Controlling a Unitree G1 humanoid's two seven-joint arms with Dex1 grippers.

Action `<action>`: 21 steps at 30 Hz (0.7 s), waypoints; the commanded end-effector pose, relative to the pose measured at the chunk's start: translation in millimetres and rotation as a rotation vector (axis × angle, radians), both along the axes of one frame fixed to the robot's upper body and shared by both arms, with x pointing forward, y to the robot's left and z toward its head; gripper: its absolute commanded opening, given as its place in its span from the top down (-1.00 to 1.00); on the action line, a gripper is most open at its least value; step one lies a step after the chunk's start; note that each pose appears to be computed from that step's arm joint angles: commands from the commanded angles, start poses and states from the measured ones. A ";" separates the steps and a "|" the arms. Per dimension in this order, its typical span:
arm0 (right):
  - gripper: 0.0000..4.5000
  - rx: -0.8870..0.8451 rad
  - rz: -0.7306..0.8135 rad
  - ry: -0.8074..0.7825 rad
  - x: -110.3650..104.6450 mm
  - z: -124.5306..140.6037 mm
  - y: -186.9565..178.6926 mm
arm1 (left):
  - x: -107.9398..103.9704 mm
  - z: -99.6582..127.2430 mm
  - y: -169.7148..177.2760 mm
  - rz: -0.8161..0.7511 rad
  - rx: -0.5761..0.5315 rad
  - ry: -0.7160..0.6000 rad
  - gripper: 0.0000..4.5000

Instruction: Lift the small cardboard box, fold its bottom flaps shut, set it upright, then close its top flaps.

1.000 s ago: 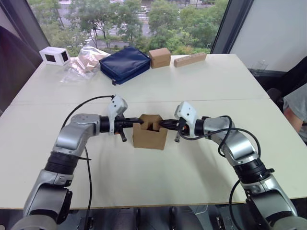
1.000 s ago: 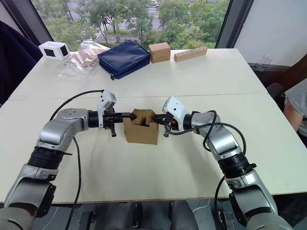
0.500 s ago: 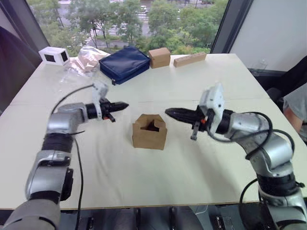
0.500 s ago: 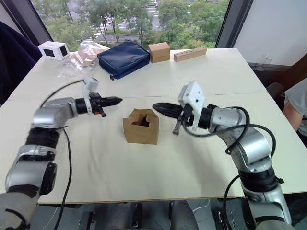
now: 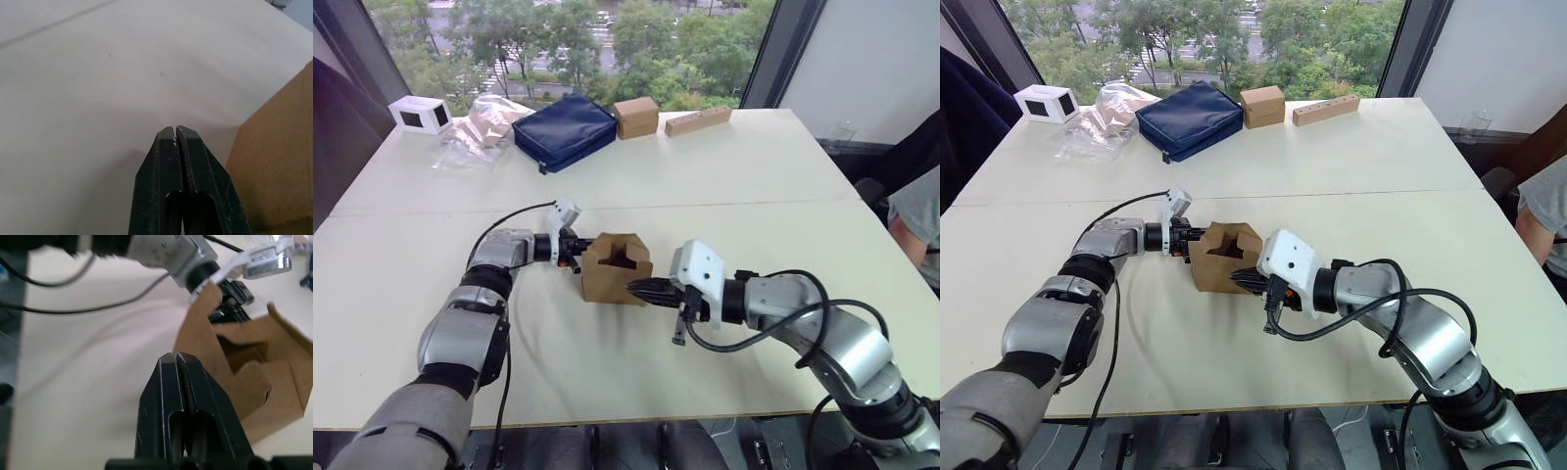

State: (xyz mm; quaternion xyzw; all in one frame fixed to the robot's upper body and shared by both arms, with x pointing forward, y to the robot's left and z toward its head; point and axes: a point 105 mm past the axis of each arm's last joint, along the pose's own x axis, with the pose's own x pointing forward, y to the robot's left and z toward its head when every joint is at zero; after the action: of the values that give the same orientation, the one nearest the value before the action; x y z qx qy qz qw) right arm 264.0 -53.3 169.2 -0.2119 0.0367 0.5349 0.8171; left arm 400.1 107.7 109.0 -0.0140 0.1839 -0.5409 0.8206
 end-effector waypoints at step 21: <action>1.00 -0.025 0.017 -0.016 29.2 -13.3 11.5 | -12.1 6.5 6.8 -0.020 -0.057 -0.045 0.98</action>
State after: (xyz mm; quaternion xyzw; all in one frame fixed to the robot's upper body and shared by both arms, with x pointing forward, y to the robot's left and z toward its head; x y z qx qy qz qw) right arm 292.8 -45.1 148.9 -0.2225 0.0517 0.5365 0.8124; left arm 383.4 108.5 103.0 -0.0268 0.1760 -0.5643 0.8061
